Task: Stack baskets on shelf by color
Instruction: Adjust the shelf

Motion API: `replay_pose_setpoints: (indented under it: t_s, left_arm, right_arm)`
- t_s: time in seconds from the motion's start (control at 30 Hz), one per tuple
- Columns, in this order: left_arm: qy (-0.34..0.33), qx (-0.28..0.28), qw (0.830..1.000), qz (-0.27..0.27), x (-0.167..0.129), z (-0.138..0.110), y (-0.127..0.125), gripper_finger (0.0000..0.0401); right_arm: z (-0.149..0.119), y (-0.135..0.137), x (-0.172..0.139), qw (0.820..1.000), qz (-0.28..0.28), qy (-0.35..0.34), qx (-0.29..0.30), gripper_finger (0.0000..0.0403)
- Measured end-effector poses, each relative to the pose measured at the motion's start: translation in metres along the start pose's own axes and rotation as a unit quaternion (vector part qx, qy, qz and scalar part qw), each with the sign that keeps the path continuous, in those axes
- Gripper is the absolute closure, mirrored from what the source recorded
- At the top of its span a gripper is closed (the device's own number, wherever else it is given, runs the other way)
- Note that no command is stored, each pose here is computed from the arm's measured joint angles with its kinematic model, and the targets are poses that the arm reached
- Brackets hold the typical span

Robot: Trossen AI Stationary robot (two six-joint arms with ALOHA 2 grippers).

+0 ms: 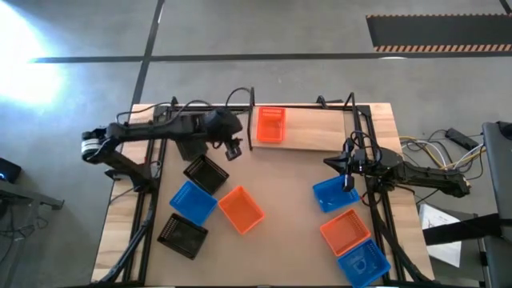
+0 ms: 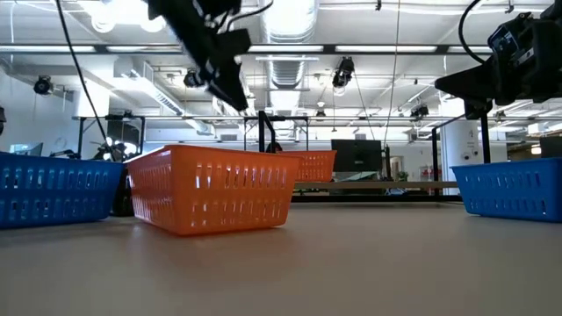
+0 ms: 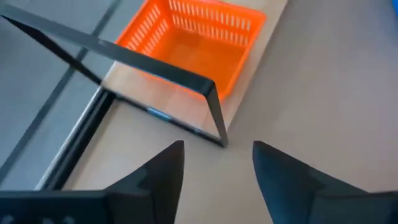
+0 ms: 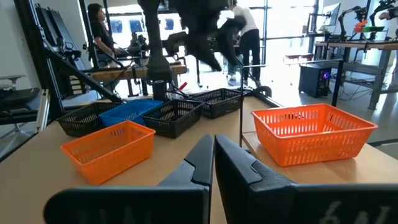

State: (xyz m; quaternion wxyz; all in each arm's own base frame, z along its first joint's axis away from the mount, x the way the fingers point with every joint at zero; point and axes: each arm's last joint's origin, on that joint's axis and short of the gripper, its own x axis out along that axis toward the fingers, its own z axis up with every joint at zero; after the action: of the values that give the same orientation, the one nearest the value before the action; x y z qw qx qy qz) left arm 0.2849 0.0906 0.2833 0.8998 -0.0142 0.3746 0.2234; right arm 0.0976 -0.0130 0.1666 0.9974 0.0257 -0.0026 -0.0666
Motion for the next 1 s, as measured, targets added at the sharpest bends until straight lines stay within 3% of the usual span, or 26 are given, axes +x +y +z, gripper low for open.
replay_pose_setpoints:
  t_s: [0.27,0.4,0.6,0.9,1.0]
  left_arm:
    - [-0.164,-0.032,0.986,-0.011,0.049,-0.053,-0.010,0.0185]
    - [-0.217,-0.042,0.975,-0.010,0.055,-0.058,-0.011,0.0196]
    - [-0.242,-0.045,0.969,-0.016,0.061,-0.058,-0.013,0.0251]
    - [-0.238,-0.049,0.970,-0.028,0.061,-0.059,-0.019,0.0378]
    - [-0.238,-0.051,0.969,-0.034,0.060,-0.059,-0.023,0.0393]
  right_arm:
    - [0.000,0.000,0.000,1.000,0.000,0.000,0.000,0.0394]
    - [0.000,0.000,0.000,1.000,0.000,0.000,0.000,0.0394]
    - [0.000,0.000,0.000,1.000,0.000,0.000,0.000,0.0394]
    - [0.000,0.000,0.000,1.000,0.000,0.000,0.000,0.0394]
    - [0.000,0.000,0.000,1.000,0.000,0.000,0.000,0.0394]
